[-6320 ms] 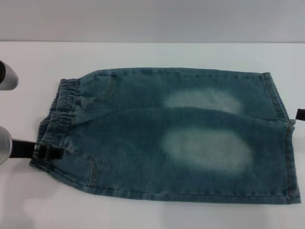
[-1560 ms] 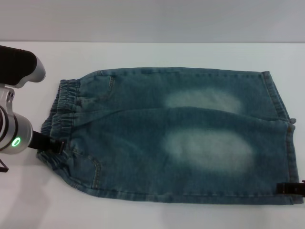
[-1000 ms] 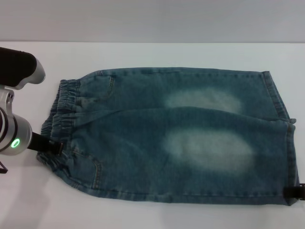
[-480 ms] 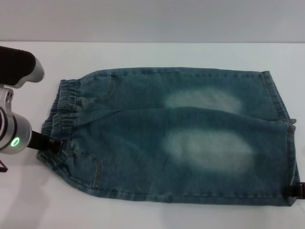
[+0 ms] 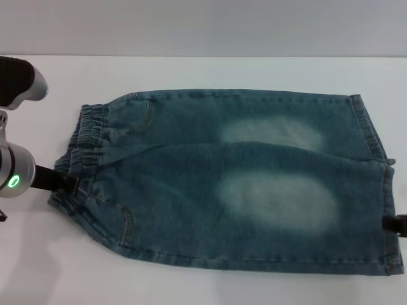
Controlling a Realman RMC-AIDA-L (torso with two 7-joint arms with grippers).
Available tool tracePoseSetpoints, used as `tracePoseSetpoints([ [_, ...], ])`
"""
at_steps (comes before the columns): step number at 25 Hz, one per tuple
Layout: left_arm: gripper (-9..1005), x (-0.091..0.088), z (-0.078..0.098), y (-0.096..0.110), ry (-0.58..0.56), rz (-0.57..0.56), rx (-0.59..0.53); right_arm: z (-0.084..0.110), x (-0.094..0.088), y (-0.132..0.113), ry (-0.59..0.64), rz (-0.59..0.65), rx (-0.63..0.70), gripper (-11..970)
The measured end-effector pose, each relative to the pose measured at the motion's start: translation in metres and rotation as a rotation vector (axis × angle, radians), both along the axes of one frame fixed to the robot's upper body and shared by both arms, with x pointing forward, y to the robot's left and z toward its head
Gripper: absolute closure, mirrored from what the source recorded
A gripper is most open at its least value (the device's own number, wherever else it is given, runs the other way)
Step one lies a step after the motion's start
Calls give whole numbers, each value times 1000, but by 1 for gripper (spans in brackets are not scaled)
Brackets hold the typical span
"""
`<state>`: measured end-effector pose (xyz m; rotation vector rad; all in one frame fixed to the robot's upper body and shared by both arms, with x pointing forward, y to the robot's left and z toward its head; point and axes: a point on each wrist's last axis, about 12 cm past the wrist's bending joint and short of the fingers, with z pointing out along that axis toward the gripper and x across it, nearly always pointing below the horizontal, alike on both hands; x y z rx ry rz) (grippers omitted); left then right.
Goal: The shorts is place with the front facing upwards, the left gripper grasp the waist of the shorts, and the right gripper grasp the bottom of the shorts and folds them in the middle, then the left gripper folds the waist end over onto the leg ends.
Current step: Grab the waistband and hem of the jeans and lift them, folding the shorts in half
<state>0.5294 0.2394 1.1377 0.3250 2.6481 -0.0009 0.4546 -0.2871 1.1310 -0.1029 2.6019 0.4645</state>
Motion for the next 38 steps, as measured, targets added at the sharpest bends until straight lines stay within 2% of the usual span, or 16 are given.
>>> tracePoseSetpoints([
  [4,976,0,1,0,-5,-1,0,4,2,-2,-9,-21,6,910],
  [13,976,0,2,-2,-10,-9,-5,-3,-1,-13,56,-79,12,874],
  [21,976,0,3,-4,-10,-14,-7,-3,-5,-19,89,-98,-59,671],
  [27,972,2,5,-7,-14,-21,-6,-5,-6,-8,105,-76,-43,429],
  [32,968,2,4,-7,-14,-22,-5,-5,-5,-4,109,-72,-36,382],
  [38,962,2,4,-7,-13,-21,-5,-7,-7,-5,122,-85,-30,404],
])
